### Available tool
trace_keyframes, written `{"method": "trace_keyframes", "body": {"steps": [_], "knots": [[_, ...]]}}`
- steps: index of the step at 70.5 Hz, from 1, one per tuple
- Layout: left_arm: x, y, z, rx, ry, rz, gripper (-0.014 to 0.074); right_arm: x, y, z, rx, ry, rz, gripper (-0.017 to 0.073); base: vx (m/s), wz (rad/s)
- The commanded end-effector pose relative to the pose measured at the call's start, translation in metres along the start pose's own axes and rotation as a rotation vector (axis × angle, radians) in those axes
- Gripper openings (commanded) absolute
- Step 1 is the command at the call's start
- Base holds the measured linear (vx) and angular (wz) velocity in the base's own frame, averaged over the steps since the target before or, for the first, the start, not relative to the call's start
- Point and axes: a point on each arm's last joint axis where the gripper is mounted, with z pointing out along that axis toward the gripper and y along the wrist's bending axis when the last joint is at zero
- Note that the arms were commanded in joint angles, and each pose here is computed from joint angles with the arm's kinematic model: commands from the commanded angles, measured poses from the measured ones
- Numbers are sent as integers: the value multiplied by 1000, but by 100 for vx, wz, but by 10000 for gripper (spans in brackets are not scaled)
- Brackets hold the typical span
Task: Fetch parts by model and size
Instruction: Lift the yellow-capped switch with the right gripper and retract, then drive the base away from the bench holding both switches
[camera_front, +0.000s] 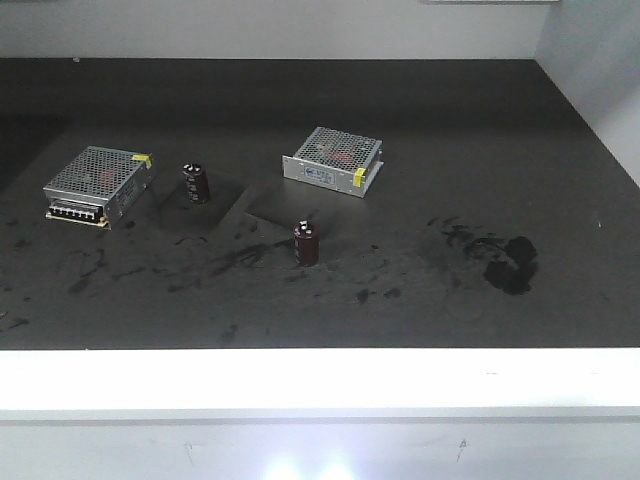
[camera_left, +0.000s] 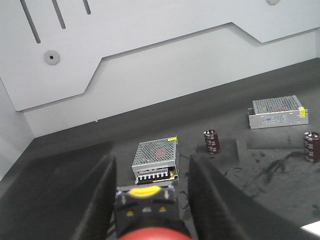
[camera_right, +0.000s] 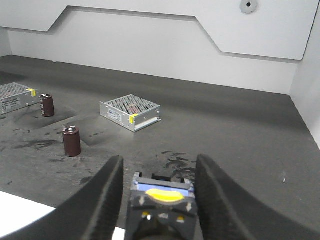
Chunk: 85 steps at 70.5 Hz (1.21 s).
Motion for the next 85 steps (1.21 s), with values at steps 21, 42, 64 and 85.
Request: {"method": "trace_keyframes", "body": {"steps": [21, 42, 64, 85], "knots": [[-13, 2, 0, 1, -81, 6, -8, -15, -1, -2, 12, -88, -15, -5, 0, 0], [-13, 2, 0, 1, -81, 6, -8, -15, -1, -2, 12, -89, -15, -5, 0, 0], [-13, 2, 0, 1, -81, 6, -8, -15, -1, -2, 12, -89, -15, -5, 0, 0], [-13, 2, 0, 1, -81, 6, -8, -15, -1, -2, 12, -89, -15, -5, 0, 1]]}}
